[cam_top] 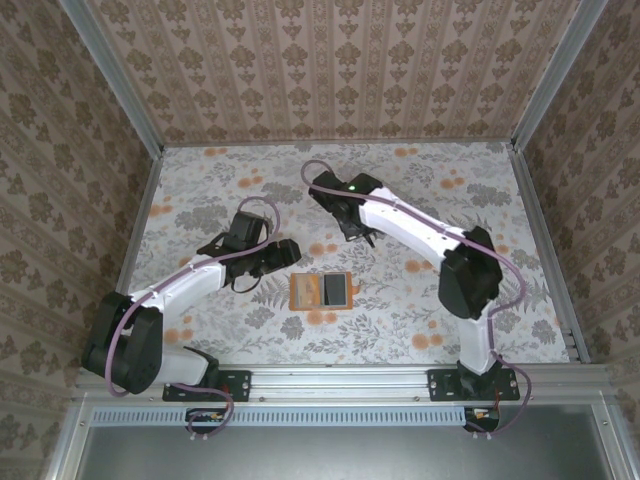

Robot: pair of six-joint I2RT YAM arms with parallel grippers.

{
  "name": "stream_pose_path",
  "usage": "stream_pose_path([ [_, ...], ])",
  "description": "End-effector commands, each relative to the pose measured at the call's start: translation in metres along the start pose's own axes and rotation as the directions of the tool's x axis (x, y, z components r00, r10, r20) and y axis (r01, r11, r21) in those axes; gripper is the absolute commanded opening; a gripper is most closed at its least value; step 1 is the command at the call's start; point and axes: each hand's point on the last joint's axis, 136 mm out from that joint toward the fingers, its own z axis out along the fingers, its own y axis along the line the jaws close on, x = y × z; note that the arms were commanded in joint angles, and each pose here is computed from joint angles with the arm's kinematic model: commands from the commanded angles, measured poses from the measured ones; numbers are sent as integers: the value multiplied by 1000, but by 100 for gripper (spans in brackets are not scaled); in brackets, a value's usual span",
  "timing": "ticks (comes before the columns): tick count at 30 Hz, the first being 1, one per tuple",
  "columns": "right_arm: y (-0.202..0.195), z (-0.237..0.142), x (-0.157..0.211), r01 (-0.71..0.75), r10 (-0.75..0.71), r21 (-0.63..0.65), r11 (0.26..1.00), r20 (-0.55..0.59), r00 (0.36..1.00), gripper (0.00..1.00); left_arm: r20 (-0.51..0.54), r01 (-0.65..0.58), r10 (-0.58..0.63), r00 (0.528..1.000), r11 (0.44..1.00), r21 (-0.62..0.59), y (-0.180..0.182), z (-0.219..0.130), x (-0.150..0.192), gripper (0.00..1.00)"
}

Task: Put the credit cards into the card holder
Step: Pick up the credit card from the storage box, then flip over the card slot in the card holder.

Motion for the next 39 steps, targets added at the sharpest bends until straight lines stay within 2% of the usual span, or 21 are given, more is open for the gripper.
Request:
stream_pose_path([
  [1, 20, -17, 22, -171, 162, -190, 967, -60, 985, 0, -13, -4, 3, 1000, 999, -34, 10, -5, 7, 77],
  [4, 42, -19, 40, -282, 255, -348, 894, -121, 959, 0, -35, -1, -1, 999, 999, -32, 11, -4, 12, 77],
  [7, 59, -21, 56, -356, 302, -444, 822, -191, 934, 0, -61, -1, -1, 998, 1000, -30, 13, -3, 19, 77],
  [12, 74, -20, 74, -381, 311, -511, 771, -221, 924, 0, -99, 5, -7, 995, 1000, -19, 17, 0, 32, 77],
  [32, 78, 26, 116, -358, 252, -406, 841, -292, 923, 0, -194, -1, 0, 981, 1000, -5, 20, 20, 55, 62],
  [39, 90, 29, 116, -366, 248, -452, 813, -301, 921, 0, -215, -3, 1, 977, 1000, -7, 20, 28, 60, 57],
])
